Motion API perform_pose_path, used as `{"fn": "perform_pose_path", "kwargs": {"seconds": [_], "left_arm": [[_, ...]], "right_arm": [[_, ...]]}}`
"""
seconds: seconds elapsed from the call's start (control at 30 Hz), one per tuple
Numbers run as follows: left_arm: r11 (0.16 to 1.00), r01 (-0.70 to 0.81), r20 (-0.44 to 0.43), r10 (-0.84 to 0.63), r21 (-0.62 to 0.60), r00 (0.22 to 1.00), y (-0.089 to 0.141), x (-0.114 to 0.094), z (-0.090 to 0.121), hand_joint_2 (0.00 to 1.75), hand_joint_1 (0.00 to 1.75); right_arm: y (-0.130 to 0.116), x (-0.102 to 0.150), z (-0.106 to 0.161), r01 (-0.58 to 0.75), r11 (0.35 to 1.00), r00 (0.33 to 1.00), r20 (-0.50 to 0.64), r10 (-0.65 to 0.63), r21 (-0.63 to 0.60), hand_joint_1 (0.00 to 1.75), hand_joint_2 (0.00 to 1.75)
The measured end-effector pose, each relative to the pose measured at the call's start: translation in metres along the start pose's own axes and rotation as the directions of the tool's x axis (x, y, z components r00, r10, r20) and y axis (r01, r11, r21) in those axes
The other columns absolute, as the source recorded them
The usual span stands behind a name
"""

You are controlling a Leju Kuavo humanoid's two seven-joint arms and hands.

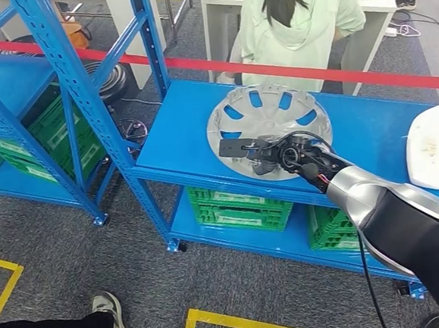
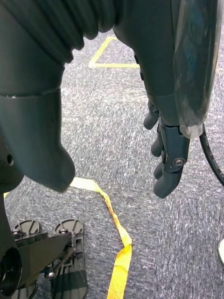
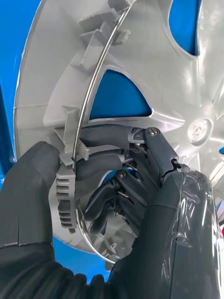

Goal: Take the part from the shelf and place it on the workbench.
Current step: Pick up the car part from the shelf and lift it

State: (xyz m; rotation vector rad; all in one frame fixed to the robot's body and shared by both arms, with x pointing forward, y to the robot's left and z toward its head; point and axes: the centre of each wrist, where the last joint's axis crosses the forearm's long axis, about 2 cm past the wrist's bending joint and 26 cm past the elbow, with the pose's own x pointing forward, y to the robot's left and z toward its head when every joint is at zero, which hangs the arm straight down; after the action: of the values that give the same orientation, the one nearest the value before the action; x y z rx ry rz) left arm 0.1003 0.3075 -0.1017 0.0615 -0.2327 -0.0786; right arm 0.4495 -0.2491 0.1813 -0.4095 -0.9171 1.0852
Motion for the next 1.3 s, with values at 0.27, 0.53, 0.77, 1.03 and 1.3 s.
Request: {"fn": "perform_pose_path", "kwargs": {"seconds": [0.27,0.53,0.77,1.03,1.3], "left_arm": [[1.000,-0.016,0.007,0.016,0.006,1.000,0.003,0.000,0.000,1.75,0.00],[0.999,-0.034,0.007,0.034,0.017,0.999,0.005,-0.001,0.000,1.75,0.00],[0.998,-0.046,0.012,0.046,0.030,0.999,0.005,-0.004,0.000,1.75,0.00],[0.998,-0.054,0.007,0.054,0.039,0.999,0.005,-0.008,0.000,1.75,0.00],[0.997,-0.063,0.009,0.063,0.048,0.998,0.005,-0.012,0.000,1.75,0.00]], "right_arm": [[0.000,0.002,0.001,0.005,1.000,1.000,0.007,-0.005,-0.010,1.75,1.75],[-0.003,0.008,0.002,0.030,0.999,0.998,0.054,-0.029,-0.022,1.75,1.75],[-0.011,0.027,0.009,0.244,0.968,0.924,0.318,-0.212,-0.065,1.75,1.75],[-0.023,0.061,0.028,0.389,0.920,0.789,0.532,-0.308,-0.044,1.75,1.75],[-0.034,0.095,0.057,0.480,0.877,0.649,0.686,-0.329,-0.034,1.75,1.75]]}}
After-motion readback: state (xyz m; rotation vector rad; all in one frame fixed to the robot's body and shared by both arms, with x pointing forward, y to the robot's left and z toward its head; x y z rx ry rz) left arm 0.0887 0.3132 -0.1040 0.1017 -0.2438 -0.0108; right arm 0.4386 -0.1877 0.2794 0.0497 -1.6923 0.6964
